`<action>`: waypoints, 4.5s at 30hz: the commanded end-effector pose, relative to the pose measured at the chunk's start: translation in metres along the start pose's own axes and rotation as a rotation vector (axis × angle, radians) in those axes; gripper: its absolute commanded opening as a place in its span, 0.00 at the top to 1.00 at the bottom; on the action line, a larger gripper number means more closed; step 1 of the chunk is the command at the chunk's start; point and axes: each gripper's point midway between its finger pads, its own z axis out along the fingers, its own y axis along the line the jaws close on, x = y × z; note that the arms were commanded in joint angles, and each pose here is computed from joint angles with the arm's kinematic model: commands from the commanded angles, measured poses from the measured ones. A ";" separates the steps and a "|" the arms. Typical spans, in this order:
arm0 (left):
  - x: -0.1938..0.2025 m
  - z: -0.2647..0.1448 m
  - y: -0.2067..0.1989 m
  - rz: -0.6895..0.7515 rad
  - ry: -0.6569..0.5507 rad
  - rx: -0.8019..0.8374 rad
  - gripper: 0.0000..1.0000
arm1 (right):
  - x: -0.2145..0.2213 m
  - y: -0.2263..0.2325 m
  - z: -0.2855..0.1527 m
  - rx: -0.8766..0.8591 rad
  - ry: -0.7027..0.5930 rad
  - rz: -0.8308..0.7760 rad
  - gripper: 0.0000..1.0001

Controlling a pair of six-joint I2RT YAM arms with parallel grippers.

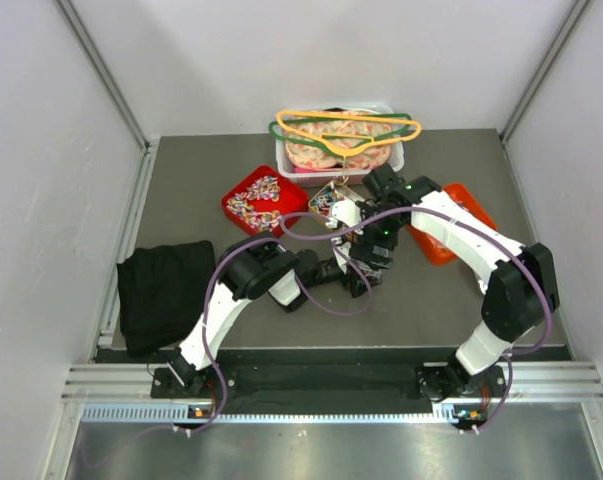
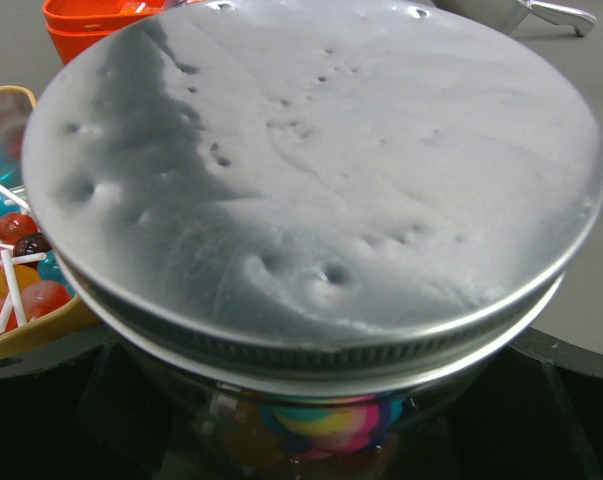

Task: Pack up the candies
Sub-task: Screw the bottle lid onto the packing bottle.

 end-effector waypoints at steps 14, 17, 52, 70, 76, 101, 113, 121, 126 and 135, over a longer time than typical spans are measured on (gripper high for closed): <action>0.002 -0.007 -0.009 -0.046 -0.059 0.010 0.02 | 0.007 -0.042 -0.032 0.211 -0.073 0.076 0.01; 0.002 -0.007 -0.009 -0.044 -0.059 0.013 0.02 | 0.012 -0.046 -0.025 0.231 -0.064 0.078 0.01; 0.001 -0.006 -0.010 -0.044 -0.060 0.016 0.02 | -0.015 0.003 -0.001 0.029 -0.058 -0.014 0.01; 0.002 -0.006 -0.010 -0.045 -0.057 0.018 0.02 | -0.012 -0.014 0.016 0.094 -0.037 -0.010 0.01; 0.001 -0.006 -0.009 -0.043 -0.059 0.015 0.02 | -0.012 -0.015 0.019 0.101 -0.039 0.024 0.21; 0.002 -0.006 -0.009 -0.041 -0.058 0.013 0.02 | -0.016 -0.001 0.020 0.170 -0.101 0.611 0.35; 0.002 -0.007 -0.010 -0.038 -0.057 0.016 0.02 | -0.024 -0.004 0.003 0.180 -0.106 0.382 0.08; 0.001 -0.006 -0.010 -0.035 -0.060 0.017 0.02 | -0.022 0.002 0.007 0.101 -0.083 0.172 0.01; 0.002 -0.007 -0.010 -0.035 -0.059 0.017 0.02 | -0.026 -0.004 0.025 0.080 -0.086 0.163 0.01; 0.000 -0.006 -0.011 -0.036 -0.062 0.019 0.02 | -0.029 -0.006 0.017 0.108 -0.127 0.186 0.08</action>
